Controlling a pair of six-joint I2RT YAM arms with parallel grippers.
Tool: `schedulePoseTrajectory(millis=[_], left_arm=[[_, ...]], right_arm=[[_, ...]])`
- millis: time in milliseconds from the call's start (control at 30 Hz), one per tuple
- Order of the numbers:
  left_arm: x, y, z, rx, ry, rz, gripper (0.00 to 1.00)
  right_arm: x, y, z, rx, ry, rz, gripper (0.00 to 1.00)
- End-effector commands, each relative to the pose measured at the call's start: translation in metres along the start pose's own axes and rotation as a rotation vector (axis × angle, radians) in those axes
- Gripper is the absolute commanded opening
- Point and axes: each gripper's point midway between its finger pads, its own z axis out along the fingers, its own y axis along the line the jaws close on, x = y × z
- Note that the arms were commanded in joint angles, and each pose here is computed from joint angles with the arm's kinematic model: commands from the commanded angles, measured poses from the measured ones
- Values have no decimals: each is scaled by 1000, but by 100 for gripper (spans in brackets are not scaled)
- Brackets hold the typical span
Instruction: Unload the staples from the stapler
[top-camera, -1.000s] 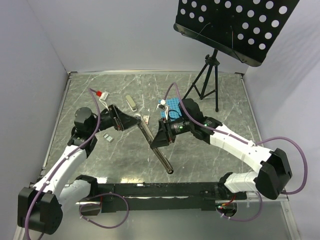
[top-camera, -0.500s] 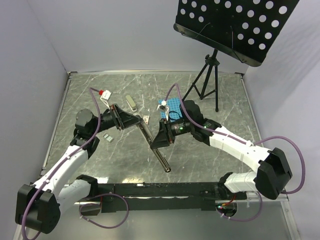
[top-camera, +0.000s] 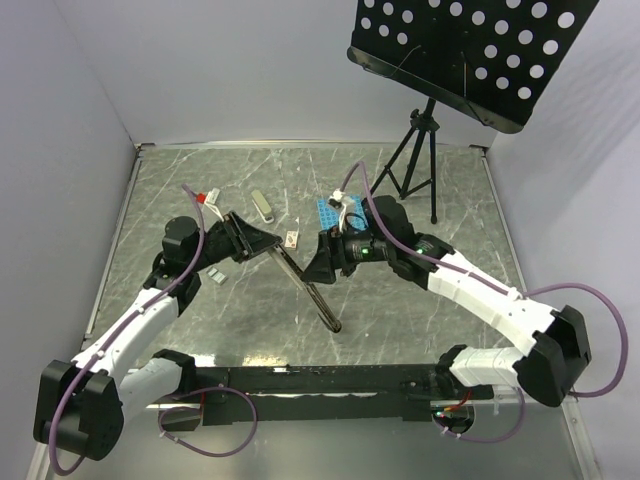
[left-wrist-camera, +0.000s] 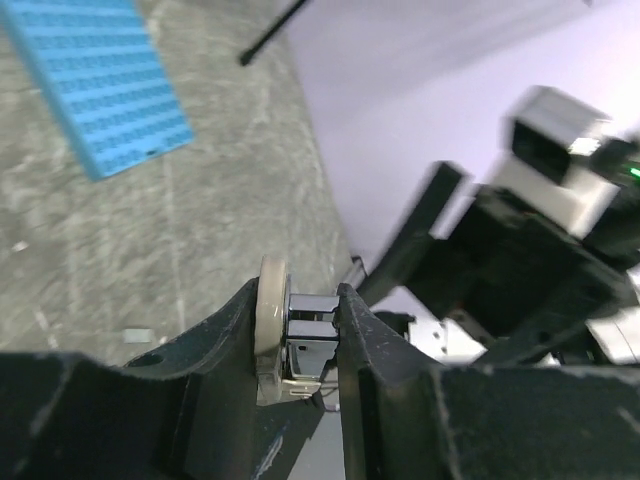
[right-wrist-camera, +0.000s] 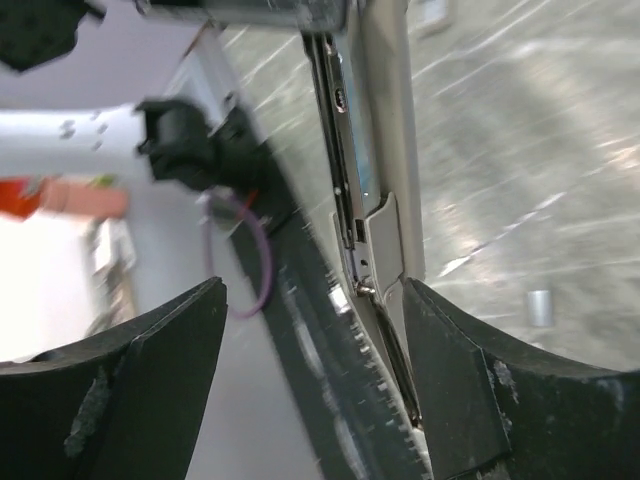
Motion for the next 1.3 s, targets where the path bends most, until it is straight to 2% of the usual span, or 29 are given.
schedulePoseTrajectory(millis=[0,267,600,700,867,1000,1067,1100,1200,1233,1267], left_arm=[[-26,-18,-1,-11,-93,11,1],[-35,-28,-3,-12,-123,-18,1],[-33,-36,-6,4,-111,-26,1],[-33,-39,-7,12,-114,-24,1],[-30,-40,-7,29,-101,-35,1],[-27,-39,-7,39,-90,-57,1],[-26,-38,-6,35,-86,-61,1],[-26,-38,-6,36,-85,-61,1],[-23,-38,-7,45,-75,-70,1],[-23,-38,-7,45,-78,-69,1],[-24,-38,-7,43,-78,-67,12]], right_arm=[[-30,10,-13,129,-110,-132,75],[-29,-2,11,348,-78,-290,72],[-24,-25,27,425,-17,-364,73],[-21,-23,31,400,-10,-373,69],[-14,-20,39,352,-1,-371,54],[-14,-19,43,337,-12,-362,46],[-14,-19,44,333,-14,-358,35],[-15,-19,44,333,-19,-357,24],[-15,-19,42,334,-29,-354,4],[-15,-21,42,340,-34,-348,0],[-17,-24,38,368,-52,-340,0]])
